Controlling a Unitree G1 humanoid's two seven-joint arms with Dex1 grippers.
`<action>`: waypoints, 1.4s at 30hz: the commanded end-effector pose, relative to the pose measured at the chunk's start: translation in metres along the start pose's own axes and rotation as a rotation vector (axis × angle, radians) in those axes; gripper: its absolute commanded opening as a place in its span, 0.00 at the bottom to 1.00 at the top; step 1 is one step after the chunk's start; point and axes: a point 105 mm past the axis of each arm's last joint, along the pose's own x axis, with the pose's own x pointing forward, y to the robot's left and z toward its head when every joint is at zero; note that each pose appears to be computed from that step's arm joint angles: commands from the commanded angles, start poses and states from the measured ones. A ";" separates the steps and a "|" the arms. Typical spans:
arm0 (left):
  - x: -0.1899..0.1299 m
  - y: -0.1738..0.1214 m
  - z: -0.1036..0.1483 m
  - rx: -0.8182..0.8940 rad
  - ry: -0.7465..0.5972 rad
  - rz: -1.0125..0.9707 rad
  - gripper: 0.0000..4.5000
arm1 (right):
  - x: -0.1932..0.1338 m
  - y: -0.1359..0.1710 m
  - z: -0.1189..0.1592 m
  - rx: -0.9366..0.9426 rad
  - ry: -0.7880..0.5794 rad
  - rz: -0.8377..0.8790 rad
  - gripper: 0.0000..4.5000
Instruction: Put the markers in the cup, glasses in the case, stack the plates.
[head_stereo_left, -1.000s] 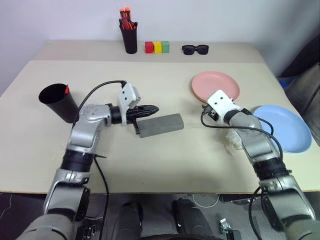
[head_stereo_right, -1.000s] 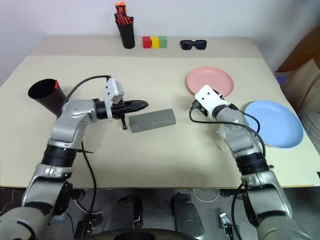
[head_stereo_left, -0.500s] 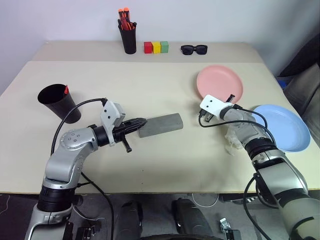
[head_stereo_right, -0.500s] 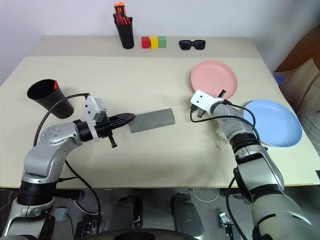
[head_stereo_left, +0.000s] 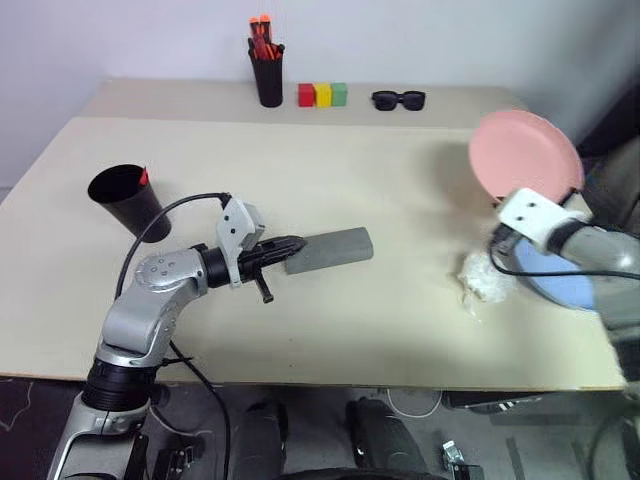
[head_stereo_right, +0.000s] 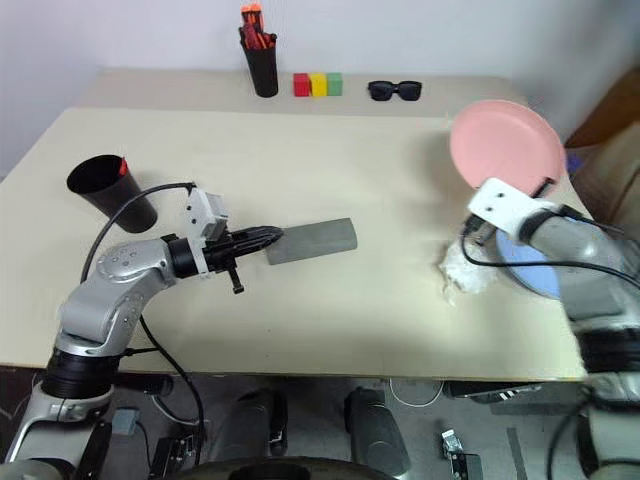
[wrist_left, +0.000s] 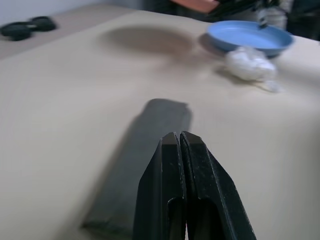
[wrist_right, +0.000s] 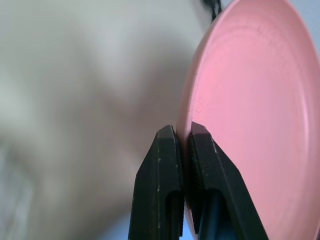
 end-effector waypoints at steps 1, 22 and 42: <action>0.010 -0.005 0.008 0.054 -0.023 -0.066 0.00 | -0.034 -0.007 -0.010 0.012 0.054 0.002 0.01; 0.019 -0.020 0.004 0.063 -0.020 -0.140 0.00 | -0.054 0.032 0.010 0.264 -0.006 0.188 0.66; 0.016 -0.021 0.005 0.051 -0.019 -0.103 0.00 | -0.017 0.091 -0.006 0.272 0.082 0.199 0.14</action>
